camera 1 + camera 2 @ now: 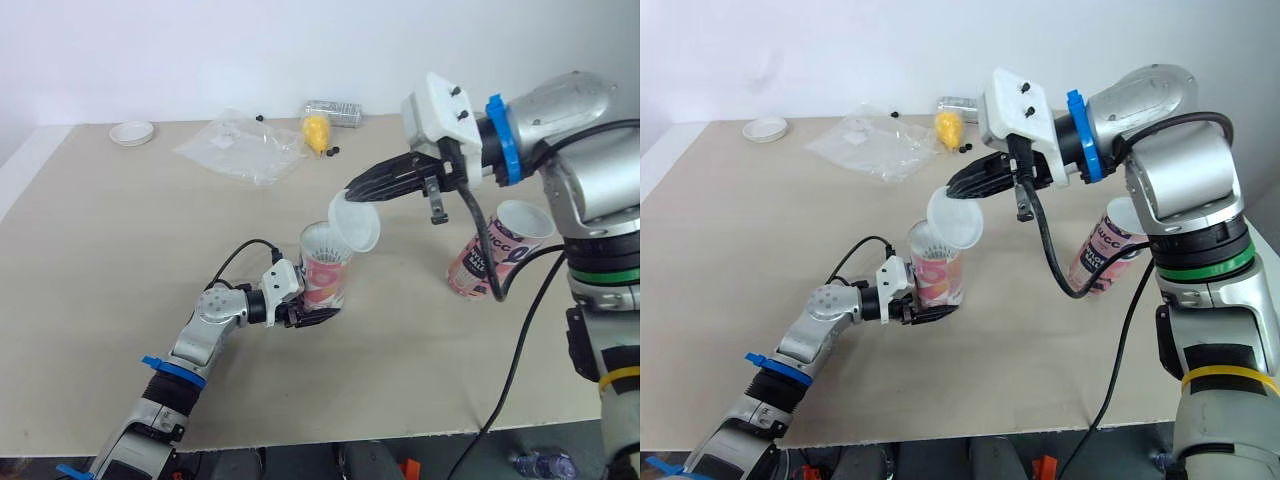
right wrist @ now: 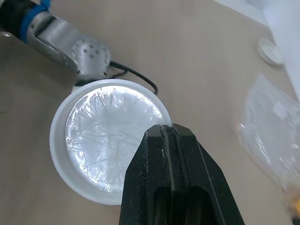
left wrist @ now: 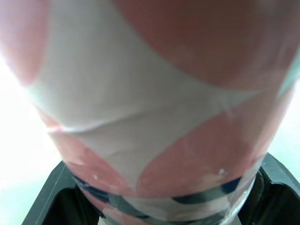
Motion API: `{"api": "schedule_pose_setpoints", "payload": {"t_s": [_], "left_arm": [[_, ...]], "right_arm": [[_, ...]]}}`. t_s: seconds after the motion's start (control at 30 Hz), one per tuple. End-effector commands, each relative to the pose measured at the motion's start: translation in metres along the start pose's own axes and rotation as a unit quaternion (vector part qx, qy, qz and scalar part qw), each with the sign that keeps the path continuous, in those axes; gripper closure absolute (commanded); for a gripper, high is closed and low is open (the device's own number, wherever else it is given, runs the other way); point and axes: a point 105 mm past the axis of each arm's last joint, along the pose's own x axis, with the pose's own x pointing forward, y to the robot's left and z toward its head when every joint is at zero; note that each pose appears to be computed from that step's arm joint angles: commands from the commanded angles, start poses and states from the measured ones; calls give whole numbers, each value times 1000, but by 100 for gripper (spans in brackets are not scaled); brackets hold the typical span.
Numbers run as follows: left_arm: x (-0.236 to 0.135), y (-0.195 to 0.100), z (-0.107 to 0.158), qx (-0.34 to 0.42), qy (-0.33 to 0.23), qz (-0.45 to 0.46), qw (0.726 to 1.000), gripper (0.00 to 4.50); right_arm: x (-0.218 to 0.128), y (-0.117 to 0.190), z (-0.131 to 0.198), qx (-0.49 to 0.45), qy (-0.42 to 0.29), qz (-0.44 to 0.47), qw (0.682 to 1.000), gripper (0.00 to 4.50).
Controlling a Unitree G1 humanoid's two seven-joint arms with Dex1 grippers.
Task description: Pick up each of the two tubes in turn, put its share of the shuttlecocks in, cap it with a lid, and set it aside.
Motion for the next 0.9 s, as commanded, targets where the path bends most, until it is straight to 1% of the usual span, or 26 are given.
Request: {"api": "schedule_pose_setpoints", "payload": {"t_s": [0.03, 0.2, 0.33, 0.4, 0.6, 0.9], "left_arm": [[3, -9, -13, -20, 21, -10, 1000, 145], [1, -9, -14, -20, 25, -9, 999, 145], [1, -9, -13, -21, 24, -8, 999, 145], [1, -10, -13, -20, 24, -9, 999, 145], [0, -11, -14, -22, 26, -10, 999, 145], [-1, -8, -13, -26, 26, -4, 999, 145]], "right_arm": [[-1, -2, 12, -33, -6, -5, 999, 446], [12, -4, 8, -48, -6, -1, 999, 446], [20, -7, -3, -64, 11, -4, 998, 446], [22, -7, -8, -64, 20, 1, 998, 446], [26, -6, -11, -73, 22, 5, 997, 446], [33, 3, -18, -79, 35, 32, 996, 446]]}}
